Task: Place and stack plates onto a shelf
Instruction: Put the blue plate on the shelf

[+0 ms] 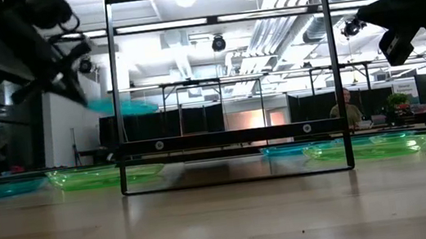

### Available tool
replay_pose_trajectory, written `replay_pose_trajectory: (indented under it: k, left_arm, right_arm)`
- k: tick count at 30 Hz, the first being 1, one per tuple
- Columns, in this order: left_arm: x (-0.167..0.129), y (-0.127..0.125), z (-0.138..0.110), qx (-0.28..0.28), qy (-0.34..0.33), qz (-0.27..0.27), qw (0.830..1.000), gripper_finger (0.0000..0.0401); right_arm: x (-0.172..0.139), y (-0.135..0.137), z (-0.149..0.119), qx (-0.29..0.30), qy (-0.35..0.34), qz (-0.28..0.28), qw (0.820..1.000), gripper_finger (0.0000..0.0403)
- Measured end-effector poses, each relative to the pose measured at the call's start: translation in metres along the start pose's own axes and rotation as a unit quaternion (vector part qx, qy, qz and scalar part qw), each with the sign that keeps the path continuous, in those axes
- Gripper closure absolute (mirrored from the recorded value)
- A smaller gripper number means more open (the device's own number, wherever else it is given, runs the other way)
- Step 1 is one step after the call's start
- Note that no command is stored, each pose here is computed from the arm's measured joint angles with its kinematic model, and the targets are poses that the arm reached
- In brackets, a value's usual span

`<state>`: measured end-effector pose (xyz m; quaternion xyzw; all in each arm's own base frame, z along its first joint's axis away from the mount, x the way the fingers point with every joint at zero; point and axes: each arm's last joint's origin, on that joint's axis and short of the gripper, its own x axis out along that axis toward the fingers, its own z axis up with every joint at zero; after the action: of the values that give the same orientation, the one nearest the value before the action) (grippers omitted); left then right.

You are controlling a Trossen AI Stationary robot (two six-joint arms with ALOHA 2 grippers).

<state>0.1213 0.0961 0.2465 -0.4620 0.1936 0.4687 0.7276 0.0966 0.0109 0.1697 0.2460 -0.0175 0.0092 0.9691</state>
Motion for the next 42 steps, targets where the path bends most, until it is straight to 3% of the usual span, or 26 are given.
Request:
replay_pose_trajectory:
  k: [5,10,16,21,24,30,36,42]
  left_arm:
    - [-0.01,-0.024,-0.007,0.014,0.015,-0.059,0.998,0.0401]
    - [0.001,-0.057,-0.027,0.014,0.02,-0.119,0.993,0.0401]
    - [0.045,-0.094,-0.056,0.002,0.029,-0.144,0.989,0.0401]
    - [0.089,-0.113,-0.069,-0.056,0.02,-0.178,0.982,0.0401]
    - [0.113,-0.115,-0.073,-0.095,0.014,-0.179,0.979,0.0401]
    - [0.151,-0.099,-0.077,-0.134,0.001,-0.112,0.985,0.0401]
    - [0.166,-0.089,-0.074,-0.162,-0.011,-0.079,0.984,0.0401]
    - [0.169,-0.088,-0.07,-0.155,-0.007,-0.087,0.984,0.0401]
  right_arm:
    - [0.0,0.0,0.0,0.0,0.0,0.0,1.0,0.0402]
    - [0.0,0.0,0.0,0.001,0.0,0.0,1.0,0.0402]
    - [0.0,0.0,0.0,0.001,0.0,0.0,1.0,0.0402]
    - [0.0,0.0,0.0,0.001,0.0,0.0,1.0,0.0402]
    - [0.0,0.0,0.0,0.0,0.0,0.0,1.0,0.0402]
    - [0.0,0.0,0.0,0.001,0.0,0.0,1.0,0.0402]
    - [0.0,0.0,0.0,0.0,0.0,0.0,1.0,0.0402]
    - [0.0,0.0,0.0,0.0,0.0,0.0,1.0,0.0402]
